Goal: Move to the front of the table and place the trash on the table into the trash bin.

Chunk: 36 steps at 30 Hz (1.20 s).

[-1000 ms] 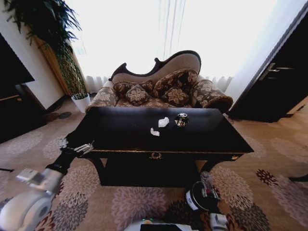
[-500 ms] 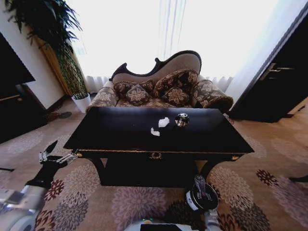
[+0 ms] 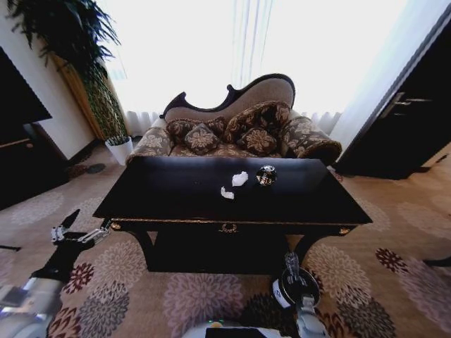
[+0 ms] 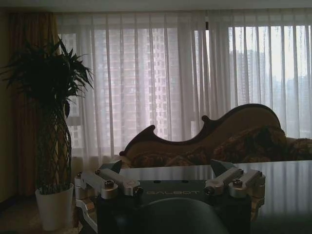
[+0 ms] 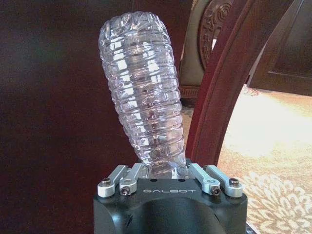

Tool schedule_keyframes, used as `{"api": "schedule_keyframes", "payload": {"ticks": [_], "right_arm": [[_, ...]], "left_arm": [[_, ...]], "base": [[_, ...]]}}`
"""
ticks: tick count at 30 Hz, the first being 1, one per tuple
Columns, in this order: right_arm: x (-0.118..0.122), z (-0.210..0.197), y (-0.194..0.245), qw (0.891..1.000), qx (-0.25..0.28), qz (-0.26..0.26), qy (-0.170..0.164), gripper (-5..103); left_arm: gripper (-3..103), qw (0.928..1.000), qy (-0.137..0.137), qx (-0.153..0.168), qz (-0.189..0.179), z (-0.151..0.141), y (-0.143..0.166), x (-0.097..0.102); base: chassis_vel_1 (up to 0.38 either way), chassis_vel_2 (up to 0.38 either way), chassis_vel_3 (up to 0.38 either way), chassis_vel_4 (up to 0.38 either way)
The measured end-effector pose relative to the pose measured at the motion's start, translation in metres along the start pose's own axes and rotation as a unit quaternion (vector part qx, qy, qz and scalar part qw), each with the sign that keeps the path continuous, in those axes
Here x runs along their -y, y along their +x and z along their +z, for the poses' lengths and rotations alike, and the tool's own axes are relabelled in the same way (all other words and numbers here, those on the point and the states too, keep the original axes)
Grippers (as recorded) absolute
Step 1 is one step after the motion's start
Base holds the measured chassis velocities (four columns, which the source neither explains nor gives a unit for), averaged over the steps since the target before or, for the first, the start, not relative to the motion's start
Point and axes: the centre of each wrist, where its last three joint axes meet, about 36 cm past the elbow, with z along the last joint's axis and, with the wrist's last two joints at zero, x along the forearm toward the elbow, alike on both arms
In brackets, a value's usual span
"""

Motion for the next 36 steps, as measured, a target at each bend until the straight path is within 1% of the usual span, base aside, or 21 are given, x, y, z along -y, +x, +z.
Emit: {"api": "schedule_keyframes", "payload": {"ticks": [3, 4, 6, 7, 9, 10, 11, 12, 15, 17, 18, 19, 21, 22, 23, 25, 31, 36], "right_arm": [[0.004, 0.002, -0.001, 1.0, -0.002, 0.003, 0.003, 28], [0.01, 0.005, -0.001, 1.0, -0.001, 0.006, 0.008, 25], [0.017, 0.007, -0.001, 1.0, -0.003, 0.01, 0.011, 36], [0.017, 0.007, -0.001, 1.0, -0.003, 0.01, 0.011, 36], [0.022, 0.009, 0.0, 1.0, -0.006, 0.015, 0.01, 47], [0.024, 0.009, 0.0, 1.0, -0.007, 0.016, 0.01, 47], [0.025, 0.01, 0.0, 1.0, -0.008, 0.017, 0.011, 52], [0.025, 0.01, 0.0, 1.0, -0.008, 0.017, 0.011, 52], [0.027, 0.008, -0.004, 1.0, -0.008, 0.021, 0.011, 69], [0.027, 0.007, -0.005, 1.0, -0.007, 0.022, 0.011, 69], [0.027, 0.006, -0.006, 1.0, -0.006, 0.023, 0.009, 80], [0.026, 0.006, -0.006, 1.0, -0.007, 0.024, 0.009, 85], [0.026, 0.006, -0.006, 1.0, -0.007, 0.024, 0.008, 85], [0.026, 0.006, -0.005, 1.0, -0.008, 0.024, 0.008, 90], [0.026, 0.006, -0.005, 1.0, -0.008, 0.024, 0.008, 90], [0.024, 0.008, -0.001, 1.0, -0.007, 0.022, 0.006, 100], [0.023, 0.014, 0.014, 1.0, -0.001, 0.014, 0.007, 100], [0.02, 0.025, 0.042, 0.999, 0.028, -0.011, 0.018, 100]], "left_arm": [[100, 1.0, 0.002, 0.001, 0.001, 0.0, -0.002, 0.001], [100, 1.0, 0.005, 0.0, 0.001, 0.001, -0.002, 0.002], [100, 1.0, 0.009, -0.002, 0.001, 0.001, -0.002, 0.004], [100, 1.0, 0.009, -0.002, 0.001, 0.001, -0.002, 0.004], [100, 0.9999, 0.012, -0.003, 0.0, 0.003, -0.002, 0.005], [100, 0.9999, 0.012, -0.004, 0.0, 0.003, -0.001, 0.005], [100, 0.9999, 0.012, -0.004, 0.0, 0.003, -0.001, 0.005], [100, 0.9999, 0.012, -0.004, 0.0, 0.003, -0.001, 0.005], [100, 0.9999, 0.012, -0.006, -0.001, 0.003, -0.001, 0.005], [100, 0.9999, 0.013, -0.007, -0.001, 0.003, 0.0, 0.005], [100, 0.9999, 0.013, -0.008, -0.001, 0.003, 0.001, 0.005], [100, 0.9999, 0.013, -0.007, -0.002, 0.004, 0.001, 0.005], [100, 0.9999, 0.014, -0.007, -0.003, 0.004, 0.001, 0.005], [100, 0.9999, 0.014, -0.007, -0.003, 0.004, 0.002, 0.006], [100, 0.9999, 0.014, -0.007, -0.003, 0.004, 0.002, 0.006], [100, 0.9999, 0.015, -0.007, -0.004, 0.004, 0.003, 0.006], [100, 0.9998, 0.017, -0.008, -0.006, 0.005, 0.005, 0.007], [100, 0.9998, 0.015, -0.006, -0.008, 0.004, 0.007, 0.005]], "base": [[0.0, 0.0, 0.0, 0.0], [0.0, 0.0, 0.0, 0.0], [0.0, 0.0, 0.0, 0.0], [0.0, 0.0, 0.0, 0.0], [0.0, 0.0, 0.0, 0.0], [0.0, 0.0, 0.0, 0.0], [0.0, 0.0, 0.0, 0.0], [0.0, 0.0, 0.0, 0.0], [0.0, 0.0, 0.0, 0.0], [0.0, 0.0, 0.0, 0.0], [0.0, 0.0, 0.0, 0.0], [0.0, 0.0, 0.0, 0.0], [0.0, 0.0, 0.0, 0.0], [0.0, 0.0, 0.0, 0.0], [0.0, 0.0, 0.0, 0.0], [0.0, 0.0, 0.0, 0.0], [0.0, 0.0, 0.0, 0.0], [0.0, 0.0, 0.0, 0.0]]}}
